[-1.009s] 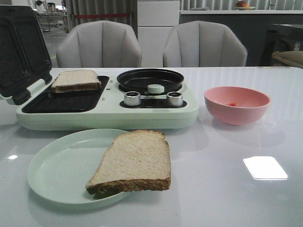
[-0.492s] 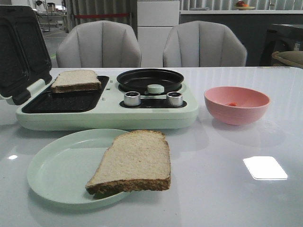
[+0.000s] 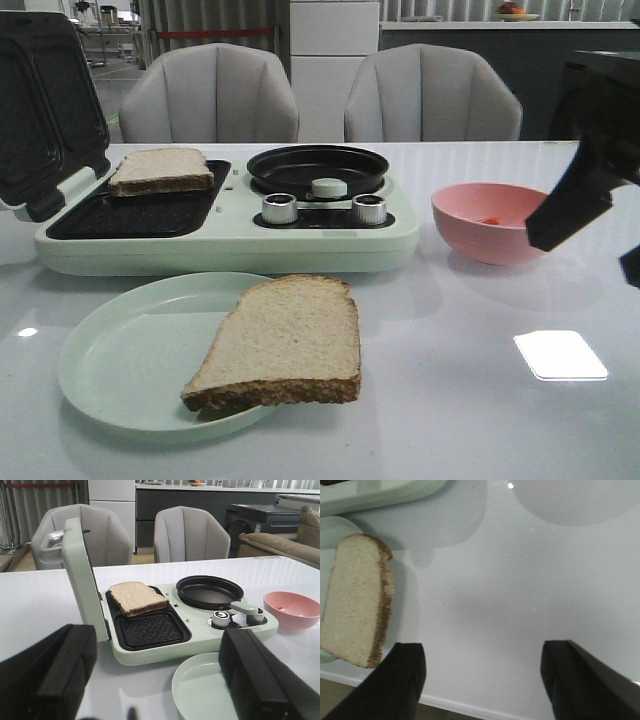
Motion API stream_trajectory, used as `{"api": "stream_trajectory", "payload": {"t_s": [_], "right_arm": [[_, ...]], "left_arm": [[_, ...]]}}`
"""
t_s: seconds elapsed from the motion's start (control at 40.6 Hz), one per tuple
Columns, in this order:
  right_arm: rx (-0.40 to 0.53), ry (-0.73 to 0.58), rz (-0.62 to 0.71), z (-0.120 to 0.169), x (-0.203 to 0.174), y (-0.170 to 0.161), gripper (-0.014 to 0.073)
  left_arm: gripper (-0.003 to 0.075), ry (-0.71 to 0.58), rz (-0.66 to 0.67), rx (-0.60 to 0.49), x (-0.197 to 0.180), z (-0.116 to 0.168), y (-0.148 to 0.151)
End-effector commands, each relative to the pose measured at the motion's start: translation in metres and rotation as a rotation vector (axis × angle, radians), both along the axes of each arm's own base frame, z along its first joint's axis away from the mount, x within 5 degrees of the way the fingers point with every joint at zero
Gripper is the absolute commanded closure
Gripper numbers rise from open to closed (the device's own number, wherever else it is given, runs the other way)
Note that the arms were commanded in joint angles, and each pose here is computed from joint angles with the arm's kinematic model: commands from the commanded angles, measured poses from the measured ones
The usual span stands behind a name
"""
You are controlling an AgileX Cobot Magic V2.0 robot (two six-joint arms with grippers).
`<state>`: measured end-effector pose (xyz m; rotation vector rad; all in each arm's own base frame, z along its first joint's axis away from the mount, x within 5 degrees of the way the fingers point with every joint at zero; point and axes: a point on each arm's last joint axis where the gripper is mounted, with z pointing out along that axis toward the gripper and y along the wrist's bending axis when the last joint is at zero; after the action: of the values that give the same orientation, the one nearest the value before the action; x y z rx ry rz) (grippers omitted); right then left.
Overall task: Make breakfast with bread and shrimp
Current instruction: 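Reach the right gripper to the remaining bread slice and grasp it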
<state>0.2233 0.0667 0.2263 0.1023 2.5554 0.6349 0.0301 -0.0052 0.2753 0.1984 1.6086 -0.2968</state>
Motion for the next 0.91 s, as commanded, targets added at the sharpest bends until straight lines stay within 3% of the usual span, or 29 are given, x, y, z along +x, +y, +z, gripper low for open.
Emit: {"api": "stream_trajectory", "payload": {"t_s": [0.0, 0.074, 0.468, 0.886], "right_arm": [[0.11, -0.047, 0.017, 0.011, 0.016, 0.01, 0.0108], [0.163, -0.036, 0.043, 0.006, 0.024, 0.016, 0.0139], [0.407, 0.026, 0.195, -0.034, 0.068, 0.051, 0.0137], [0.428, 0.086, 0.266, -0.063, 0.089, 0.092, 0.0137]], "left_arm": [[0.0156, -0.098, -0.018, -0.04, -0.004, 0.015, 0.0], [0.0156, -0.098, -0.018, -0.04, -0.004, 0.015, 0.0], [0.0156, -0.098, -0.018, -0.04, -0.004, 0.015, 0.0], [0.0156, -0.098, -0.018, -0.04, -0.004, 0.015, 0.0]]}}
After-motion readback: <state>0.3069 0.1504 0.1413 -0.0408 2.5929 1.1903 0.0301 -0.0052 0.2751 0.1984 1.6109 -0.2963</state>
